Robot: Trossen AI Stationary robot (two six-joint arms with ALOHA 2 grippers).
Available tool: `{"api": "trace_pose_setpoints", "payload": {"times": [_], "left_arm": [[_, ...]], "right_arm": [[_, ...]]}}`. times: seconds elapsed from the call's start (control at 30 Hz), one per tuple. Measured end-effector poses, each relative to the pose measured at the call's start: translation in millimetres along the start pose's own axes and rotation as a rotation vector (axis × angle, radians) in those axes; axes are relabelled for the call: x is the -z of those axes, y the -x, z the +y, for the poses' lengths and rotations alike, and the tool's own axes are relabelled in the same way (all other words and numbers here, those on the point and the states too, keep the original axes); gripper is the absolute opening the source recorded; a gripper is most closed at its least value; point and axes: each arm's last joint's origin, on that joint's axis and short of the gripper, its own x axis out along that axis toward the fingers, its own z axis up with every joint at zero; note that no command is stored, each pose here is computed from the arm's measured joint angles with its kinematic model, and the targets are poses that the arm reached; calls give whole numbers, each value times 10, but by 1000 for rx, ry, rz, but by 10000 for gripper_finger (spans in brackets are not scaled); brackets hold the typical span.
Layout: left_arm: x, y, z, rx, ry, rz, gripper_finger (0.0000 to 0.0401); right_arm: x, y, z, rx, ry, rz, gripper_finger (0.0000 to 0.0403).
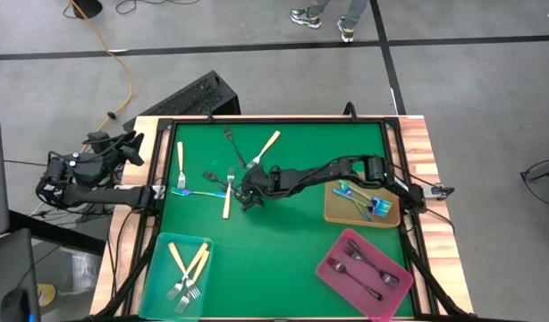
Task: Sort silverware by color (type)
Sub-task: Put the black fork into the pink bin
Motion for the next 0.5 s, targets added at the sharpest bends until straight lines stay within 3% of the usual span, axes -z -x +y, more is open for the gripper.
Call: {"api": "trace_pose_setpoints", "payload": {"times": [0.3,0.5], "left_arm": [[0,0,0,0,0,0,158],[0,0,0,0,0,0,158]], "right_arm": [[-1,-8,-27,10,34,13,111],[72,18,-169,105,119,148,111]]}}
